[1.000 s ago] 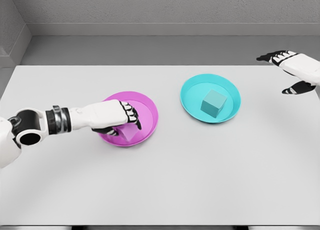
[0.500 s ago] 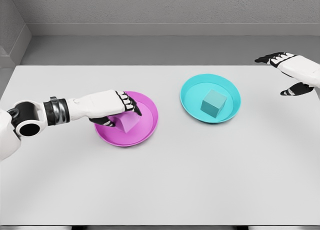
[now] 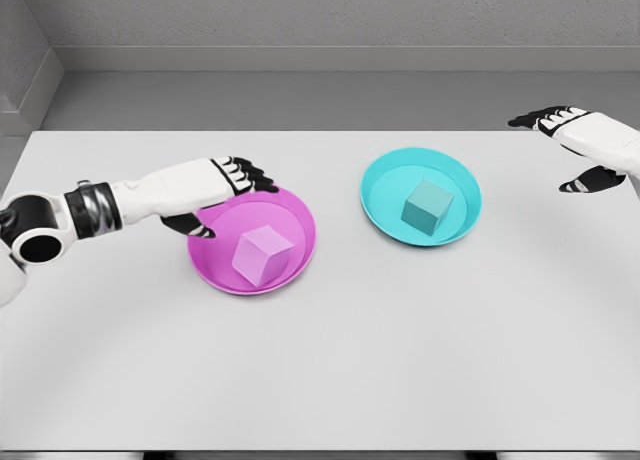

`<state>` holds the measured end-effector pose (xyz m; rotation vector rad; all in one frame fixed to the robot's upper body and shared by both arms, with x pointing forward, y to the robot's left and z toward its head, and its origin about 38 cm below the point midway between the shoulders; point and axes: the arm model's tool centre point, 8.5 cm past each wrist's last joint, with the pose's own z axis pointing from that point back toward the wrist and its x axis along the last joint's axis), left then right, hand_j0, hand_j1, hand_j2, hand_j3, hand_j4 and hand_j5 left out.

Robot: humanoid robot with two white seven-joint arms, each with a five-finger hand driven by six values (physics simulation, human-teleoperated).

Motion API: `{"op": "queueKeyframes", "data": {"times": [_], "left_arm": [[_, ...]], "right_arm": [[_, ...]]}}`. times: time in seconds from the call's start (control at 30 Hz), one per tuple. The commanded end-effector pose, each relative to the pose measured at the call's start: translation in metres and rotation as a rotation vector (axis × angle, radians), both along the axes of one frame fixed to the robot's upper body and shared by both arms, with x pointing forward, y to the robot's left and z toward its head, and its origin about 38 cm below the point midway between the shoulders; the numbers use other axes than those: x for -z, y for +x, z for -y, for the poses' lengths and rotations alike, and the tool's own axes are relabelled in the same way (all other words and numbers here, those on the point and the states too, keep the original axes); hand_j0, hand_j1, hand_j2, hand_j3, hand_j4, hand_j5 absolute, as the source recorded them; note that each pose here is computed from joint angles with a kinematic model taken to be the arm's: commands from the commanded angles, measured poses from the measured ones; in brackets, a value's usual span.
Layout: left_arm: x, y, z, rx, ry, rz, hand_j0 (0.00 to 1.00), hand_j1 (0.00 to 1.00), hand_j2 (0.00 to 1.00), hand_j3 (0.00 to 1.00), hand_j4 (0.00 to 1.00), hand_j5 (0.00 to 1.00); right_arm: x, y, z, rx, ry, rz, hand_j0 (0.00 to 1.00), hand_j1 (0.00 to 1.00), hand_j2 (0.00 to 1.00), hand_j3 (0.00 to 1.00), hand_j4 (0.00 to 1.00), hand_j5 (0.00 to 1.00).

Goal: Place the blocks in the corresponding plates according to their colors

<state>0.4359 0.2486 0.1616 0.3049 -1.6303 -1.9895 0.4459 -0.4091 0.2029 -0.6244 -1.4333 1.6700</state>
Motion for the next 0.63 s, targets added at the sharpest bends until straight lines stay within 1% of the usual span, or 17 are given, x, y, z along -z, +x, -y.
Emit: {"op": "queueKeyframes", "data": {"times": [0.0, 0.07, 0.17, 0.2, 0.23, 0.27, 0.37, 0.43, 0.6], "left_arm": [[-0.004, 0.0, -0.006, -0.015, -0.024, -0.01, 1.0, 1.0, 1.0, 1.0, 1.0, 1.0], [-0.008, 0.001, -0.013, -0.026, -0.028, -0.011, 1.0, 1.0, 1.0, 1.0, 1.0, 1.0], [-0.013, 0.001, -0.029, -0.05, -0.002, -0.003, 1.0, 1.0, 1.0, 1.0, 1.0, 1.0], [-0.019, 0.002, -0.042, -0.075, -0.003, -0.001, 1.0, 1.0, 1.0, 1.0, 1.0, 1.0], [-0.022, -0.001, -0.061, -0.111, -0.007, -0.012, 1.0, 1.0, 1.0, 1.0, 1.0, 1.0], [-0.025, -0.003, -0.076, -0.138, 0.005, -0.013, 1.0, 1.0, 1.0, 1.0, 1.0, 1.0], [-0.027, -0.01, -0.106, -0.193, 0.039, -0.019, 1.0, 1.0, 1.0, 1.0, 1.0, 1.0], [-0.029, -0.011, -0.124, -0.231, 0.064, -0.02, 1.0, 1.0, 1.0, 1.0, 1.0, 1.0], [-0.034, -0.014, -0.14, -0.258, 0.089, -0.018, 1.0, 1.0, 1.0, 1.0, 1.0, 1.0]], "right_arm": [[-0.001, 0.0, 0.0, 0.001, 0.007, 0.002, 1.0, 1.0, 1.0, 1.0, 1.0, 1.0], [-0.001, 0.0, 0.0, 0.001, 0.006, 0.0, 1.0, 1.0, 1.0, 1.0, 1.0, 1.0], [-0.001, 0.0, 0.0, 0.001, 0.006, 0.0, 1.0, 1.0, 1.0, 1.0, 1.0, 1.0], [-0.001, 0.0, -0.001, -0.001, 0.006, 0.001, 1.0, 1.0, 1.0, 1.0, 1.0, 1.0], [0.0, 0.0, -0.001, 0.0, 0.005, -0.001, 1.0, 1.0, 1.0, 1.0, 1.0, 1.0], [0.0, 0.0, -0.001, 0.0, 0.005, -0.001, 1.0, 1.0, 1.0, 1.0, 1.0, 1.0], [0.0, 0.0, -0.001, -0.002, 0.005, 0.0, 1.0, 1.0, 1.0, 1.0, 1.0, 1.0], [0.0, 0.0, -0.001, -0.002, 0.005, 0.0, 1.0, 1.0, 1.0, 1.0, 1.0, 1.0], [-0.001, 0.0, 0.0, 0.001, 0.006, 0.0, 1.0, 1.0, 1.0, 1.0, 1.0, 1.0]]}}
